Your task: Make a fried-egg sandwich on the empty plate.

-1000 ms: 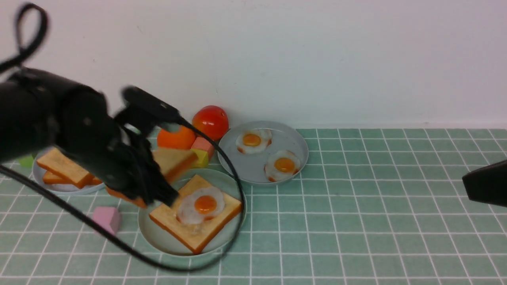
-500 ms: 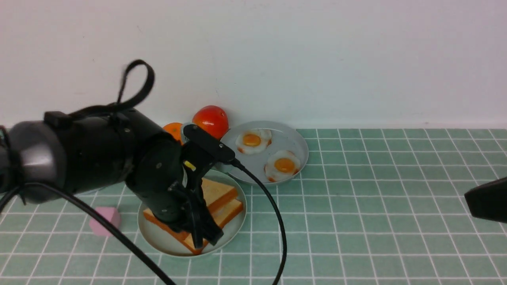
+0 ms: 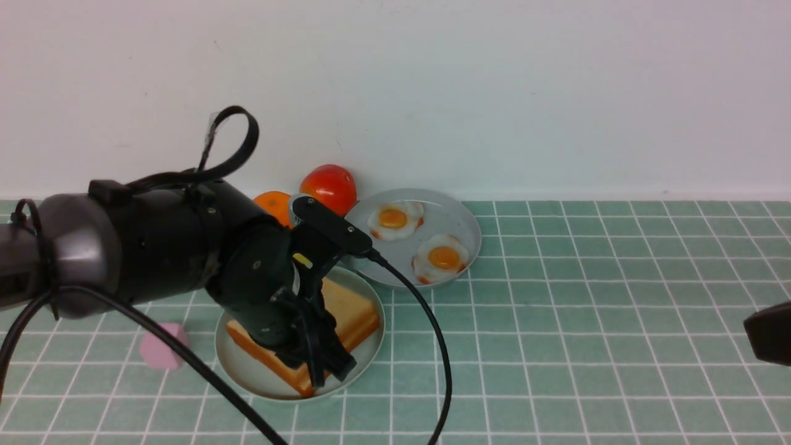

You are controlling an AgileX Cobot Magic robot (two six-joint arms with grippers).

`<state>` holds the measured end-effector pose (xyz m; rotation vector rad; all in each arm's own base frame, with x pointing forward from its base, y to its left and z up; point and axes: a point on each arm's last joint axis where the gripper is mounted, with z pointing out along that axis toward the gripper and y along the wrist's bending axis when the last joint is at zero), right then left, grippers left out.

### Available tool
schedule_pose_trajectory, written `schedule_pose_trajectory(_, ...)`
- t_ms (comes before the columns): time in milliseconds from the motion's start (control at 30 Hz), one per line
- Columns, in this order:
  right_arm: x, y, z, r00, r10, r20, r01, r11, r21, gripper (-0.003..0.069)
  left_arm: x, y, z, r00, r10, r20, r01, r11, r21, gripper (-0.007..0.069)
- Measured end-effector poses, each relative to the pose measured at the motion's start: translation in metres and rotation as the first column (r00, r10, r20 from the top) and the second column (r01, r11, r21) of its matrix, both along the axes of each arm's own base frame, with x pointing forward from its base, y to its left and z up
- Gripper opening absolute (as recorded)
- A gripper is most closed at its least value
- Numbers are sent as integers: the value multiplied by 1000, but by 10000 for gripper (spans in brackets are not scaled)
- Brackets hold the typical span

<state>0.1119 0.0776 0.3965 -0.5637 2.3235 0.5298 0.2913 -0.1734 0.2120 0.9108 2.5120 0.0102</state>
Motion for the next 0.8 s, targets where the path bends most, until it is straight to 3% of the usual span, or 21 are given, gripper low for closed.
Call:
schedule_pose_trajectory(100,-5,-2,2,1000,2,11,-2,1000,7,43,-1,0,0,1000,8,-9,-8,1000,-9,318)
schedule_pose_trajectory(200,-9,-4,4,1000,2,26,-2,1000,14,43,-4,0,4,999,25,-26,-25,999,-27,336)
schedule_pose_trajectory(367,-18,-10,8,998,-4,66,4,1000,12,46,-20,4,42,998,68,-2,-68,986,-151,239)
schedule_pose_trajectory(467,-30,-20,10,995,-35,91,36,999,-11,48,-56,21,101,986,103,133,-51,938,-342,58)
schedule_pose_trajectory(533,-38,-27,11,993,-55,100,58,998,-23,48,-82,37,124,966,124,227,-15,903,-429,-13)
schedule_pose_trajectory(667,-59,-46,13,979,-136,152,142,989,-31,50,-137,72,144,901,189,392,77,817,-571,-13)
schedule_pose_trajectory(800,-85,-66,-1,949,-247,196,249,968,17,50,-194,107,121,842,274,465,150,709,-689,-13)
